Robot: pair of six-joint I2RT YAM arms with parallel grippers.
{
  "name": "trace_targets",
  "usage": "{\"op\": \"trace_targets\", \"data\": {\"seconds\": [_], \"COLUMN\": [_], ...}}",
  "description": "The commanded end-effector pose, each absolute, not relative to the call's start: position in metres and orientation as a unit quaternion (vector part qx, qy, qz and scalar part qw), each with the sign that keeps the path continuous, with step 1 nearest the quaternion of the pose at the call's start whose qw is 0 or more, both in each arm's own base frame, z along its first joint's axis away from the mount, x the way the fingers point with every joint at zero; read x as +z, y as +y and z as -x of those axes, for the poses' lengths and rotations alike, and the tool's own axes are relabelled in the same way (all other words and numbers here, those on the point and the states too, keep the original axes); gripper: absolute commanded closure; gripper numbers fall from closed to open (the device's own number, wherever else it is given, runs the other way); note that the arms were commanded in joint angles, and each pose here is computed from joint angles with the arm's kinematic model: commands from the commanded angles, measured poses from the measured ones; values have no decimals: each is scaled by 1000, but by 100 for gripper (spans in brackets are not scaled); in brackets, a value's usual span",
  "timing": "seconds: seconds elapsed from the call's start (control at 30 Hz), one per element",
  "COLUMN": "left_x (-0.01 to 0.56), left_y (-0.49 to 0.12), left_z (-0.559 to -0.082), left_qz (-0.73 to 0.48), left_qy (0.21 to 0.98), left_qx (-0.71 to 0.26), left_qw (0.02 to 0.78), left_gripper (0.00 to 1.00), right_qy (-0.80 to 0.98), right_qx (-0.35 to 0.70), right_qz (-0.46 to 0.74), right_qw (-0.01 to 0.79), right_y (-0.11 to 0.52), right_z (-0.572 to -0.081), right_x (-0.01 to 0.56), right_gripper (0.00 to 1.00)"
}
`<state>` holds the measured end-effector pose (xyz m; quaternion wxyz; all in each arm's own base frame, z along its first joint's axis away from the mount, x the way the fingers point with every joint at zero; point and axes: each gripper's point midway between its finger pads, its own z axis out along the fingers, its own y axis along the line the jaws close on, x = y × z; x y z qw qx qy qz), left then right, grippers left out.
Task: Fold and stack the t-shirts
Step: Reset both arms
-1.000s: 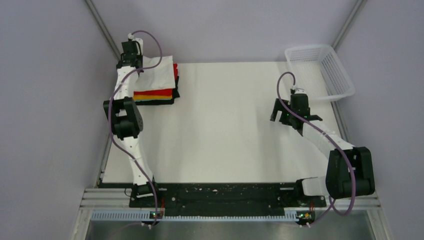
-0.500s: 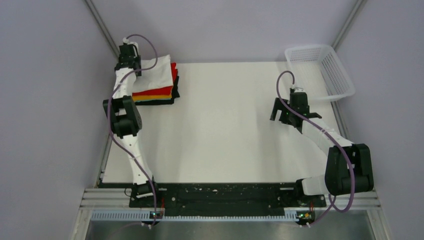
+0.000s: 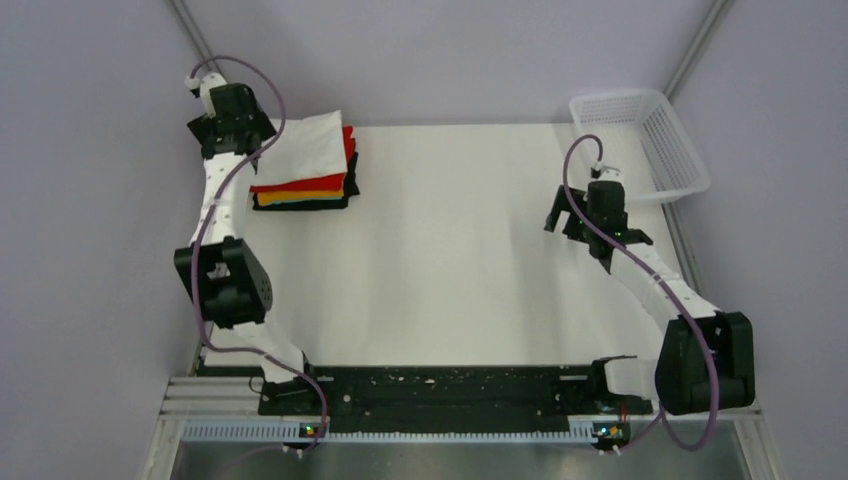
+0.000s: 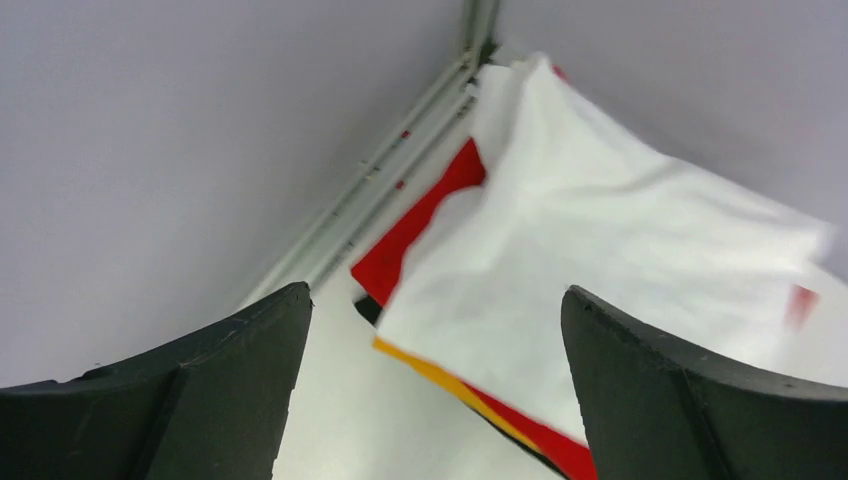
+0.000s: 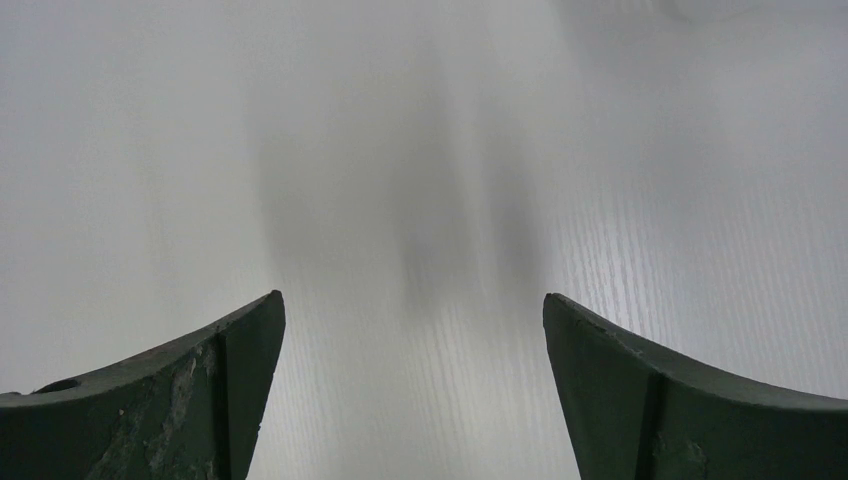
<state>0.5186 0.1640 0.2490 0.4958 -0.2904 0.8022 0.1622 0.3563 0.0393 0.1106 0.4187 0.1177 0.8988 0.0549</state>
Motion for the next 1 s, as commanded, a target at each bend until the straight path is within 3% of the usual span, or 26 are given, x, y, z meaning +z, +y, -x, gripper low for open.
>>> {"op": "trace_targets", "data": {"seconds": [0.0, 0.2, 0.37, 0.57, 0.97], "left_x": [315, 247, 198, 163, 165], "left_y": [89, -25, -74, -67, -51], "left_z": [-486, -421, -364, -318, -311], "left_qz": [290, 227, 227, 261, 259], "left_qy": [757, 804, 825, 817, 818], "left_qx": [41, -22, -138, -150, -108], "left_qw": [584, 549, 498, 492, 503], "left_gripper": [1, 1, 1, 1, 1], "right_qy": [854, 837, 830, 826, 820], "right_qx": [48, 47, 45, 35, 44], "right_qz": [-150, -167, -179, -206, -210], "right_qw": [496, 520, 526, 524, 531], "right_y": [25, 19, 16, 9, 10], "right_z": [-362, -348, -341, -338, -335], "right_x": [151, 153, 146, 142, 149], "right_gripper": [1, 1, 1, 1, 1]}}
